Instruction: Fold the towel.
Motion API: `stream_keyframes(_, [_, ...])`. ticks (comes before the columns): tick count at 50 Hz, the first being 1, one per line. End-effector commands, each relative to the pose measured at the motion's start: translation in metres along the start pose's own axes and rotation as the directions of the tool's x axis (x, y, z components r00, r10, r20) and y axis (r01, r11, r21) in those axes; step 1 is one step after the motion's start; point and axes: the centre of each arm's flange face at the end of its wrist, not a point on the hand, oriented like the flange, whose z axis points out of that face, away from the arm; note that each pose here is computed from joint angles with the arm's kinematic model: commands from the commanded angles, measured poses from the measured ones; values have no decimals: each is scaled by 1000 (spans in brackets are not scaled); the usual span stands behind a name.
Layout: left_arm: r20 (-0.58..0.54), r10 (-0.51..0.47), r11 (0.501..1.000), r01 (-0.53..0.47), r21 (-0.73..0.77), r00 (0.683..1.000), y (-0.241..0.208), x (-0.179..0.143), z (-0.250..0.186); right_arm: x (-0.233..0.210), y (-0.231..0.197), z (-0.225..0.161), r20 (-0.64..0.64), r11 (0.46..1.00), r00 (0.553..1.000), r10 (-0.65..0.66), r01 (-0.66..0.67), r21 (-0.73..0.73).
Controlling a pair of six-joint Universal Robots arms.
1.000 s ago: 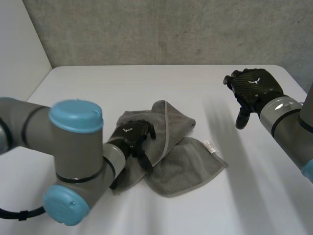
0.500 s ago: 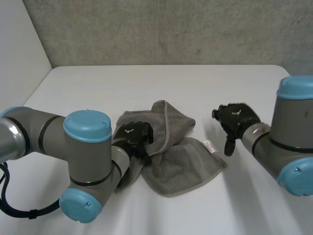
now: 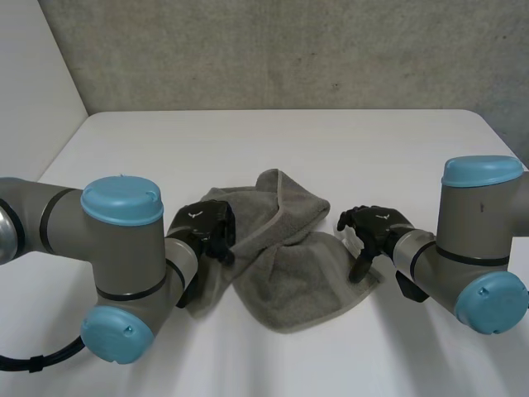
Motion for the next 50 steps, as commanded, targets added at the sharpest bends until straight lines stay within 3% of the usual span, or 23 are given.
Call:
stream_keyframes(1, [4,-2,1000,2,-4,1000,0,-3,1,2,5,6,-8,1000,1000,-1,0,-12])
stream_keyframes(50, [-26,16,998,-18,-60,1000,22,7,-1,-16,15,10,42,998,997,63,-62,-26])
